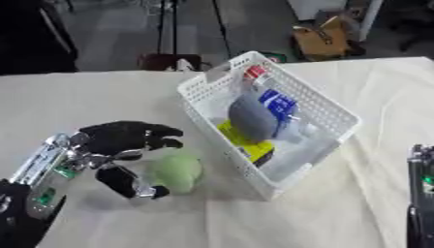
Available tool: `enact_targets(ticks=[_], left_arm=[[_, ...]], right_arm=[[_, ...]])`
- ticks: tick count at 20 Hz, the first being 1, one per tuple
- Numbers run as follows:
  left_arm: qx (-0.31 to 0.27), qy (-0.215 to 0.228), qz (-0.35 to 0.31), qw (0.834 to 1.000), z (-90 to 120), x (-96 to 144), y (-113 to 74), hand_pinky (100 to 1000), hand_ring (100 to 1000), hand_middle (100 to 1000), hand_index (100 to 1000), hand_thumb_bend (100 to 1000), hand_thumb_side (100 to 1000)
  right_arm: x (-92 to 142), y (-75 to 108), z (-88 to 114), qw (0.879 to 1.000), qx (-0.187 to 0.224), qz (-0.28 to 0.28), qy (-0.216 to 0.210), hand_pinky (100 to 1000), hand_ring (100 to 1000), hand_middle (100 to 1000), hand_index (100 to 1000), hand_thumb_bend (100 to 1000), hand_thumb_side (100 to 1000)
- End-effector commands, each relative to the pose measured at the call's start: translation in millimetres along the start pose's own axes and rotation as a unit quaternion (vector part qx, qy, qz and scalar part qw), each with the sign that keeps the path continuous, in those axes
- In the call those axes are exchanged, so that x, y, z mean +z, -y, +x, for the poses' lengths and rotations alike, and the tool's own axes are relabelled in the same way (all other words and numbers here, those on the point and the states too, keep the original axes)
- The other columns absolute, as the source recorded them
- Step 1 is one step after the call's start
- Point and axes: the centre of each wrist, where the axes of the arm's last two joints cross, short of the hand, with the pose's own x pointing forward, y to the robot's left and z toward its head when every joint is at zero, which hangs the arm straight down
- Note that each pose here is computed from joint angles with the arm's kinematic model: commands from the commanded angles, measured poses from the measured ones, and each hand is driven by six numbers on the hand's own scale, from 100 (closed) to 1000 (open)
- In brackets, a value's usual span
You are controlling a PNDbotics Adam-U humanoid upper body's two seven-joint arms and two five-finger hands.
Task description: Pick up objects on the table and place them in the box.
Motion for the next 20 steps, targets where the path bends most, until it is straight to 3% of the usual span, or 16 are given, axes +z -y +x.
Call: enact_targets(ticks=[1,11,16,19,20], left_arm=[[-0.02,0.006,-0.023,1.0,-5,2,-3.3,889,1000,1000,1000,456,821],[-0.007,-0.013,-0.036,0.999,-11,-7,9.8,883,1000,1000,1000,403,837],[-0.007,-0.026,-0.023,0.999,-12,-10,12.2,869,995,1000,1000,279,797],[-0.019,-0.037,-0.01,0.999,-12,-11,11.5,862,995,999,1000,262,780],[-0.023,-0.04,-0.006,0.999,-12,-11,11.6,856,992,993,993,213,750]], right_arm=[[-7,0.5,4,1.0,-0.008,-0.01,0.011,766,699,616,775,100,916],[-8,-0.1,5,1.0,-0.011,-0.012,0.011,768,699,615,775,100,918],[-9,-0.4,5,1.0,-0.012,-0.012,0.01,769,699,615,775,100,916],[-9,-0.4,5,1.0,-0.012,-0.012,0.01,769,699,615,775,100,917],[-9,-0.4,5,1.0,-0.013,-0.012,0.01,769,699,615,774,100,916]])
